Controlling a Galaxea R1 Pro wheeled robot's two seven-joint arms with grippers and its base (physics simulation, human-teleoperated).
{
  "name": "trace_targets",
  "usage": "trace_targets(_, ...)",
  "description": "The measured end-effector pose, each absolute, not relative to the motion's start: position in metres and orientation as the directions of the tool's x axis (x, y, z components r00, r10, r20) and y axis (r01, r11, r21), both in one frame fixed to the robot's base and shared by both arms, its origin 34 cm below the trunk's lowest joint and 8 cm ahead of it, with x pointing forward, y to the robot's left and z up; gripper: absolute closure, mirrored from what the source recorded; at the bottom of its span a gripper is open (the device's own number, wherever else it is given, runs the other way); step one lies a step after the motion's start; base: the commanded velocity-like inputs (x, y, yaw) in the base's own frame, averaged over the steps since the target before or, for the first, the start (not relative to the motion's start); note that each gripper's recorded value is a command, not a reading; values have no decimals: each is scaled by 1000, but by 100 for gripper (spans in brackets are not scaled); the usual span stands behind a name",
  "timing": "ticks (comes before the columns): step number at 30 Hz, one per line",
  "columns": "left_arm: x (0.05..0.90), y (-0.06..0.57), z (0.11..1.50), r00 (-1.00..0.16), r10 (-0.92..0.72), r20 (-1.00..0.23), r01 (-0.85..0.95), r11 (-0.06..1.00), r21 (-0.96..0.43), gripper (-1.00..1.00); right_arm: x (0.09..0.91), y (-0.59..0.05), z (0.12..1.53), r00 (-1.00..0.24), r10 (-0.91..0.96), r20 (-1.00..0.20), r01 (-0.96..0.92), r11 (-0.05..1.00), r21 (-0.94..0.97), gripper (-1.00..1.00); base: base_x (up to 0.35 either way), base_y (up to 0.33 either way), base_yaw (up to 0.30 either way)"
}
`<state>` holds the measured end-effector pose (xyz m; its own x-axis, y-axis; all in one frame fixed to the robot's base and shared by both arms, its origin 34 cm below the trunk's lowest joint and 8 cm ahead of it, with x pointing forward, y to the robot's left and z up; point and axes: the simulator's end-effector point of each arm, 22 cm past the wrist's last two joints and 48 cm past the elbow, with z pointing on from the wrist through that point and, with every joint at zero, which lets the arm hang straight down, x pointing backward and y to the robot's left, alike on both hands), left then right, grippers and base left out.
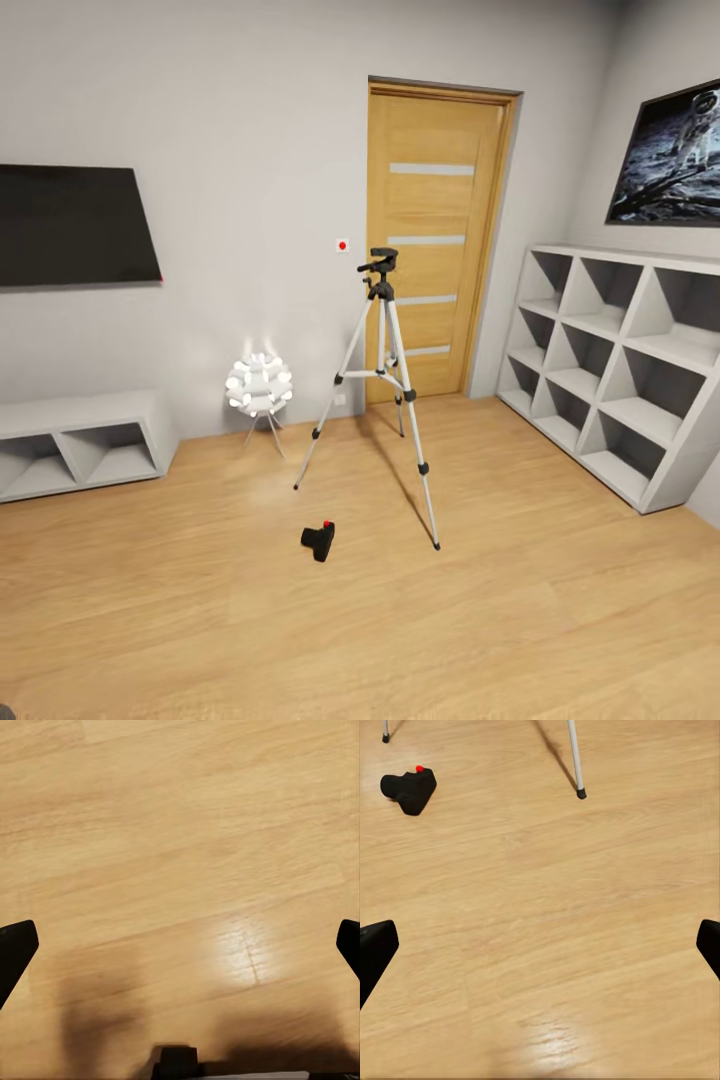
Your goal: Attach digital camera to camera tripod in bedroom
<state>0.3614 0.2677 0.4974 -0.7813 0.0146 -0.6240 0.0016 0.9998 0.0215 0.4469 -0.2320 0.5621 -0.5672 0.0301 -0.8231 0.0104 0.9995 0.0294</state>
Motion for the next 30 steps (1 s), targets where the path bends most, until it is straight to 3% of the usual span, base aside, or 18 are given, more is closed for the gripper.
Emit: trace_targets(30, 345, 268, 487, -811, 14, -585, 2, 1000, 22, -100, 434, -232, 547, -607, 30, -794, 12, 1000, 29, -100, 0, 0, 0)
